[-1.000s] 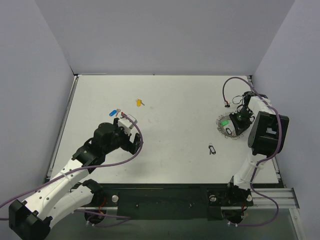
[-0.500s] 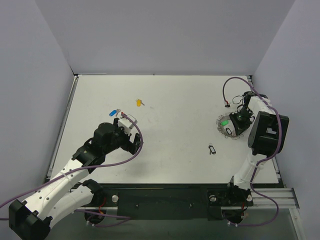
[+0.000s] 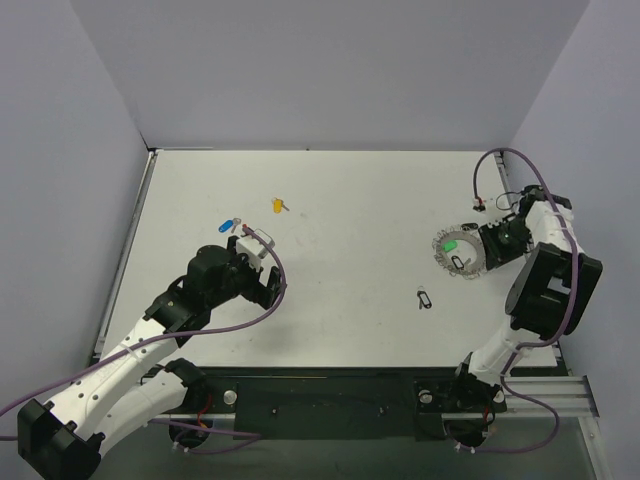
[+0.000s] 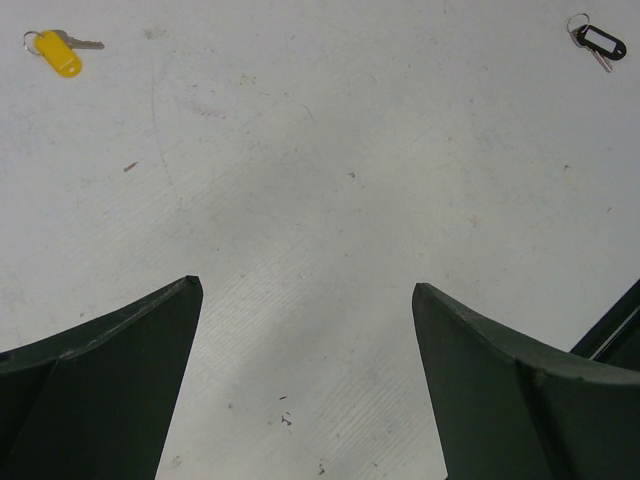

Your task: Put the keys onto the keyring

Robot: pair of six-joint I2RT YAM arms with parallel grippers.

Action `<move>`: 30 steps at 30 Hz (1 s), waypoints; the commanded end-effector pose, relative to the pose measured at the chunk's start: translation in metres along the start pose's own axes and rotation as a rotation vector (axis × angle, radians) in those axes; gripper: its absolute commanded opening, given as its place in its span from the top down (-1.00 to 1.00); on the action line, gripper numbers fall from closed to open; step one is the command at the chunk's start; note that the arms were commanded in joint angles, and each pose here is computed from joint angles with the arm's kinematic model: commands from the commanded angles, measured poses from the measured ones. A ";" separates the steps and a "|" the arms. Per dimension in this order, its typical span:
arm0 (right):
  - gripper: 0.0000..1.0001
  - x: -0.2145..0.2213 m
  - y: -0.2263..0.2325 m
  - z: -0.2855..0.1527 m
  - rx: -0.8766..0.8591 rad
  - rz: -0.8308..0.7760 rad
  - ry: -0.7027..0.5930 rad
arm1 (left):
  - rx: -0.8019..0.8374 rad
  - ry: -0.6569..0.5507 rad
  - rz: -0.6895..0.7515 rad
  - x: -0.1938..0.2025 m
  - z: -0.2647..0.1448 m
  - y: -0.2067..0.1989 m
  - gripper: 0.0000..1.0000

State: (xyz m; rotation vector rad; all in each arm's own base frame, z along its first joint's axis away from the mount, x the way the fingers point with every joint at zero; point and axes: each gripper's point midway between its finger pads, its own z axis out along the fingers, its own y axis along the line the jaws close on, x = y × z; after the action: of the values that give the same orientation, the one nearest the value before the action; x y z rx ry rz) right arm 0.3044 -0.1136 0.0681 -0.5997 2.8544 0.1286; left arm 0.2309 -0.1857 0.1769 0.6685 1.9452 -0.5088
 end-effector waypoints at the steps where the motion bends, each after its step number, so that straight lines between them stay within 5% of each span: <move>1: 0.53 0.021 -0.001 0.003 -0.035 -0.094 -0.004 | 0.015 -0.061 0.015 -0.023 -0.004 -0.002 -0.94; 12: 0.45 0.016 -0.013 0.018 -0.037 -0.345 0.059 | 0.012 -0.059 0.016 -0.021 -0.004 -0.002 -0.94; 21: 0.50 -0.007 -0.017 0.011 -0.051 -0.092 0.063 | 0.009 -0.056 0.013 -0.021 -0.004 0.000 -0.94; 30: 0.49 0.024 0.010 0.017 -0.133 -0.233 0.149 | 0.008 -0.059 0.013 -0.022 -0.004 0.000 -0.94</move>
State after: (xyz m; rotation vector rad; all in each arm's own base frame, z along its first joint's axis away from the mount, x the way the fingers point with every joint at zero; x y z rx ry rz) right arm 0.3113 -0.1189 0.0410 -0.9092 2.8521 0.1922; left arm 0.2314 -0.1849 0.1769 0.6656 1.9465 -0.5094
